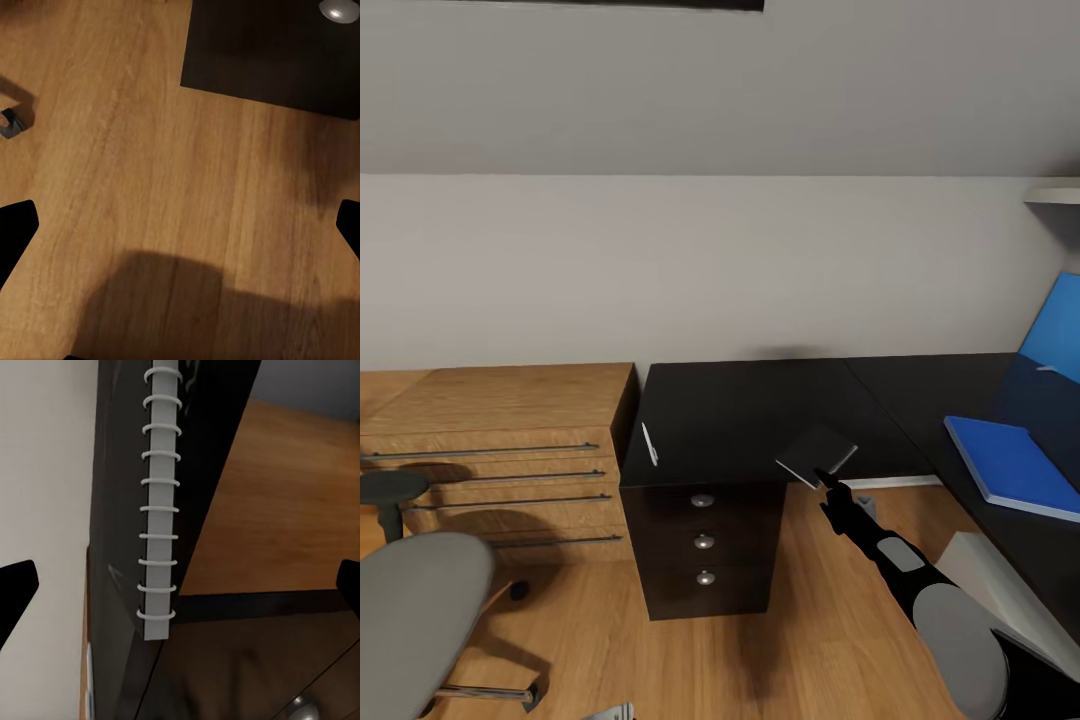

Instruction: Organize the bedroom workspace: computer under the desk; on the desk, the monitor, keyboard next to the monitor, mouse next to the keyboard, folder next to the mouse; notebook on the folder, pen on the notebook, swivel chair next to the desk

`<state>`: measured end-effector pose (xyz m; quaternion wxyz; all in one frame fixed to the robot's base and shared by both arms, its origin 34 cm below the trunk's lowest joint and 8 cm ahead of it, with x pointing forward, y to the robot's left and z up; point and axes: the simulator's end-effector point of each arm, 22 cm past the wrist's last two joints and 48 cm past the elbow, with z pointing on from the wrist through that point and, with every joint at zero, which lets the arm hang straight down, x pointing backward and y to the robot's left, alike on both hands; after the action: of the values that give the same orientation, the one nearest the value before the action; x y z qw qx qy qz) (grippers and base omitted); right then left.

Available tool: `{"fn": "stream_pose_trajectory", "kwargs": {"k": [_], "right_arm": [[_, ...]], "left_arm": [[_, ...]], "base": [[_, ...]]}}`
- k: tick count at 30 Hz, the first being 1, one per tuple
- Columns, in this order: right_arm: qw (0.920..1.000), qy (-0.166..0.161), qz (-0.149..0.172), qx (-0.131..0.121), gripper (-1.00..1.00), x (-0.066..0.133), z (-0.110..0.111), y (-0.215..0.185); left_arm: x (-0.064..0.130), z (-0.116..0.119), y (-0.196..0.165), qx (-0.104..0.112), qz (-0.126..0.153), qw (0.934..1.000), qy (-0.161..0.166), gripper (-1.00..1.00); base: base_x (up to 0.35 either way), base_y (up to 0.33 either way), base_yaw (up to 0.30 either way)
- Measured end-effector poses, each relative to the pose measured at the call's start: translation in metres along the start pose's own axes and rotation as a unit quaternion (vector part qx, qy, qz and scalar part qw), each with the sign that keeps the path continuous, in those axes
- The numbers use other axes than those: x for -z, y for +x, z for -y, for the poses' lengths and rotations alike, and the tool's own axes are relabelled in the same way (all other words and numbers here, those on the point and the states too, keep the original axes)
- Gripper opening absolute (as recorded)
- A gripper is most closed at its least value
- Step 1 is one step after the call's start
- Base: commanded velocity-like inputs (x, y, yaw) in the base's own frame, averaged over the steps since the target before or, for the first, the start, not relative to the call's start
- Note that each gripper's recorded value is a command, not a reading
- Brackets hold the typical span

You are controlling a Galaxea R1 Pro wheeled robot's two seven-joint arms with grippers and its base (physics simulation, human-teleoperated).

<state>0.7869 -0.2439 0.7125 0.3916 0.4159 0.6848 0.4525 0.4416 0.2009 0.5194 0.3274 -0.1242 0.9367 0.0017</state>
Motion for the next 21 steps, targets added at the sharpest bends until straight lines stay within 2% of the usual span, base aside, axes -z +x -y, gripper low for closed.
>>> {"fn": "stream_pose_trajectory", "kwargs": {"k": [10, 21], "right_arm": [[1.0000, 0.000, 0.000, 0.000, 1.00, -0.0001, -0.0001, 0.0002], [1.0000, 0.000, 0.000, 0.001, 1.00, -0.0001, -0.0002, 0.0002]], "left_arm": [[0.0000, -0.0001, -0.0001, 0.000, 0.000, 1.0000, 0.000, 1.00], [0.0000, -0.0001, -0.0001, 0.000, 0.000, 1.0000, 0.000, 1.00]], "base": [[0.006, 0.003, 0.000], [0.079, 0.021, 0.000]]}}
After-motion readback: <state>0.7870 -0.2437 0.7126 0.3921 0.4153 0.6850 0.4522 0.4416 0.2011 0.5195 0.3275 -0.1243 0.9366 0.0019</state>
